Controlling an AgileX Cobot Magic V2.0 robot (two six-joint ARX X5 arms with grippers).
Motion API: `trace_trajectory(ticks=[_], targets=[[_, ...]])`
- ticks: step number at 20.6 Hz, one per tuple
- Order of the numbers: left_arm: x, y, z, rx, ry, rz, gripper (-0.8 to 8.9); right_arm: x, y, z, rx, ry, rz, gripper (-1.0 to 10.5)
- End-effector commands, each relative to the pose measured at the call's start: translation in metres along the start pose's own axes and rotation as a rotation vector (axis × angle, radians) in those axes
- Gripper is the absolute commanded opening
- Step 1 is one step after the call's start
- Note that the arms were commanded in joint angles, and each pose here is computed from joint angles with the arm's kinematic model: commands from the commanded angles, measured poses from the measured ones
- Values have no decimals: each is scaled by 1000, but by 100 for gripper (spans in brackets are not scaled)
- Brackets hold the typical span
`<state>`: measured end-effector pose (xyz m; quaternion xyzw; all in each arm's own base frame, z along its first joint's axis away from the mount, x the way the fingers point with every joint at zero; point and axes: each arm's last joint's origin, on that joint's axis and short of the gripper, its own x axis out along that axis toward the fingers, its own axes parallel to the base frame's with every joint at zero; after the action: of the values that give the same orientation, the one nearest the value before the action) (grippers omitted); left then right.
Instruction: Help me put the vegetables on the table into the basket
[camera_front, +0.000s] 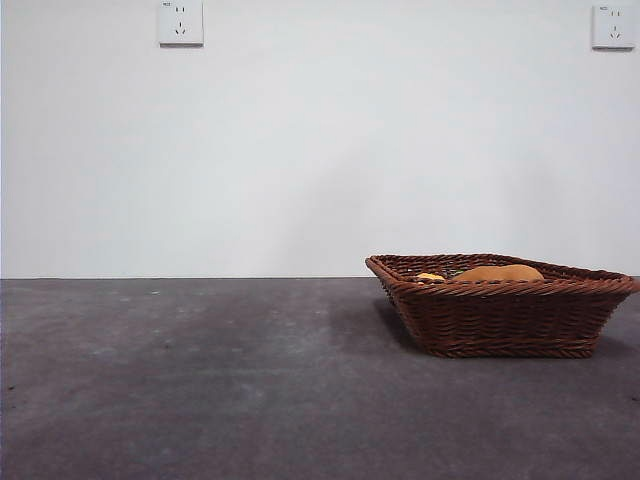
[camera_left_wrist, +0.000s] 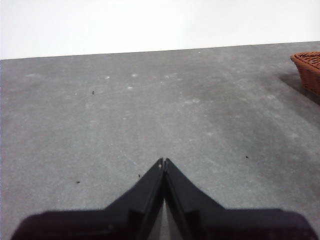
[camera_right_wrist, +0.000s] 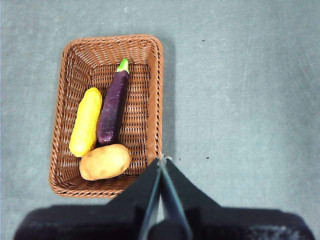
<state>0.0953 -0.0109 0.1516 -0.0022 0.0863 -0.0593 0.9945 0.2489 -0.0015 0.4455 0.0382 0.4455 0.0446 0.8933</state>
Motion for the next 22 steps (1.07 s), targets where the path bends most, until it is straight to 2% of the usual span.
trace_trajectory(ticks=[1,12,16,19,22], targets=[[2,0,-3,-14,8,6,-3,2,0,-2,10,28,-4,0],[4,0,-6,-14,51,7,-3,6,0,-1,11,35,14,0],[5,1,-7,-14,65,7,-3,15,-13,7,38,14,-81,0],[5,1,-7,-14,74,7,-3,15,-15,12,36,-35,-114,0],[6,0,-8,-14,80,7,-3,11,-19,16,39,-98,-194,0]])
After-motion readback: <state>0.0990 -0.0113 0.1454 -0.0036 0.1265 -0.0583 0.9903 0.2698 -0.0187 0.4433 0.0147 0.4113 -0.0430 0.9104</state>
